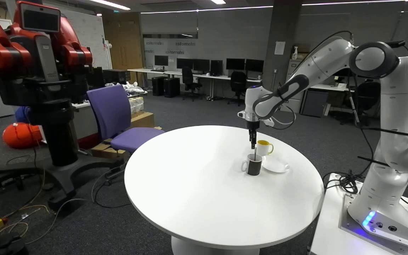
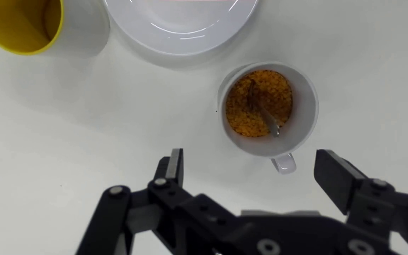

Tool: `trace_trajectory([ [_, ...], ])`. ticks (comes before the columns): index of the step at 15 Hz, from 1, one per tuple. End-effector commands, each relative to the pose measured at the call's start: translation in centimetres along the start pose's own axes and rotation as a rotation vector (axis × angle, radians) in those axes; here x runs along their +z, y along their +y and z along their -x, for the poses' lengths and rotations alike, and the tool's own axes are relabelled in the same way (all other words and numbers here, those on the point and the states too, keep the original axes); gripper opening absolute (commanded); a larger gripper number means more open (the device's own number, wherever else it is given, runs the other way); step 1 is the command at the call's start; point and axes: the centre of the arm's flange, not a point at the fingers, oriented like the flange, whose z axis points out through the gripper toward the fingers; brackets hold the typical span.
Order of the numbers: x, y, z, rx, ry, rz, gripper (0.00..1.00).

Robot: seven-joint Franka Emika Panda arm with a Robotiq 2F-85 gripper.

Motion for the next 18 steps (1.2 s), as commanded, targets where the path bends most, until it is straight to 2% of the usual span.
trace_trajectory([
  [1, -1.1, -1.8, 1.3, 0.022, -0.026, 0.000, 1.00],
  [7, -0.3, -2.8, 2.4, 0.027, -0.053, -0.032, 1.00],
  [11, 0.0, -2.6, 3.0, 0.045, -0.058, -0.033, 0.87],
  [12, 0.0, -2.5, 3.1, 0.052, -0.058, -0.028, 0.89],
  [13, -0.1, -2.4, 3.2, 0.057, -0.055, -0.028, 0.82],
  [16, -0.2, -2.2, 3.2, 0.082, -0.040, -0.016, 0.75],
  [18, -0.5, -2.1, 3.2, 0.098, -0.033, -0.008, 0.78],
])
